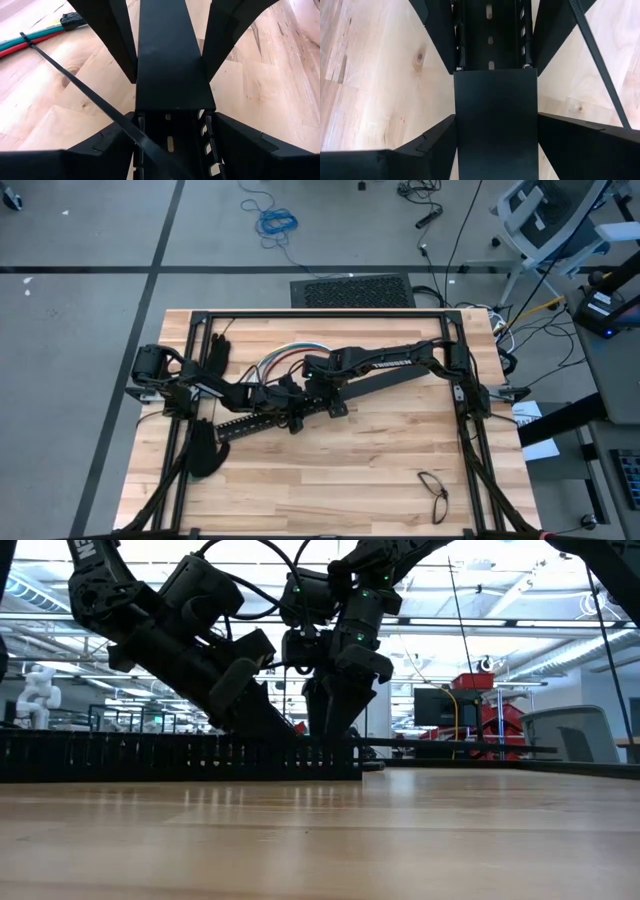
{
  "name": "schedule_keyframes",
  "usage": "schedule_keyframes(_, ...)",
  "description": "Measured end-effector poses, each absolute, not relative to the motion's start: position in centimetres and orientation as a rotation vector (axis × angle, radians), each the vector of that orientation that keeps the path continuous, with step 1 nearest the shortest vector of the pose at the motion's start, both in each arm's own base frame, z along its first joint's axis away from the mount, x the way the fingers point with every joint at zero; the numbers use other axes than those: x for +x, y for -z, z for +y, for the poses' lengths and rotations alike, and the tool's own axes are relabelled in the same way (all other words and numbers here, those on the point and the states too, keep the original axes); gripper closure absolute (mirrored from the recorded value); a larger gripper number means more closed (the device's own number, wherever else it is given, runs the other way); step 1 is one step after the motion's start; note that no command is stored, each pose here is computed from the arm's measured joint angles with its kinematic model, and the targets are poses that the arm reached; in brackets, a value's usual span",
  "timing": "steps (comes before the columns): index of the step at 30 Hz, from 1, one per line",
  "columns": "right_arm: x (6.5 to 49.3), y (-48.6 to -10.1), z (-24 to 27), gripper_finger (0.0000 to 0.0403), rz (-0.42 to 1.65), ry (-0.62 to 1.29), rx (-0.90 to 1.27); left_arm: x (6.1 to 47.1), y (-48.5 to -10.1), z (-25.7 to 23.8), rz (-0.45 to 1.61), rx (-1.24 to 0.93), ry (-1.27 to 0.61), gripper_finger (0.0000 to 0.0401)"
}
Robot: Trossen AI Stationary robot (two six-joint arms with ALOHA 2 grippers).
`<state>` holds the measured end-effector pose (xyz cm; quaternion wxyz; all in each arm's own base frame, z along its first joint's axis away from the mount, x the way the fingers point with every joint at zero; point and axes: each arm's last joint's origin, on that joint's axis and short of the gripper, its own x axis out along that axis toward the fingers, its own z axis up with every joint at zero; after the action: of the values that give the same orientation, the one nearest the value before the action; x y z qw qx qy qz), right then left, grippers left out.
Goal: Ziptie cables
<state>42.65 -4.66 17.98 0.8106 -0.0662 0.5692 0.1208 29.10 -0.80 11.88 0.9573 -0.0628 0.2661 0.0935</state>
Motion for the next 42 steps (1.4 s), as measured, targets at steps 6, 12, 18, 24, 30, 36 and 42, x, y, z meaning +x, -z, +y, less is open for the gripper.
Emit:
schedule_keyframes(6, 42.81, -18.00, -4.59, 0.0158, 1.199, -0.263, -0.154, 29.09, -11.87, -0.80, 0.542, -0.126, -0.192, 0.0147)
schedule_keyframes(12, 42.83, -18.01, -4.54, 0.0158, 1.197, -0.269, -0.165, 29.08, -11.86, -0.80, 0.543, -0.126, -0.192, 0.0147)
schedule_keyframes(18, 42.83, -18.01, -4.54, 0.0158, 1.197, -0.269, -0.165, 29.08, -11.86, -0.79, 0.543, -0.119, -0.191, 0.0147)
schedule_keyframes(24, 42.83, -18.01, -4.53, 0.0158, 1.197, -0.267, -0.166, 29.08, -11.87, -0.79, 0.546, -0.078, -0.187, 0.0147)
schedule_keyframes(30, 42.85, -18.01, -4.53, 0.0158, 1.196, -0.265, -0.163, 29.09, -11.89, -0.78, 0.546, -0.072, -0.186, 0.0139)
schedule_keyframes(36, 42.86, -18.02, -4.53, 0.0158, 1.194, -0.265, -0.163, 29.06, -11.83, -0.77, 0.554, -0.073, -0.187, 0.0091)
schedule_keyframes(42, 42.84, -18.02, -4.53, 0.0158, 1.197, -0.266, -0.163, 29.06, -11.83, -0.77, 0.554, -0.069, -0.185, 0.0040)
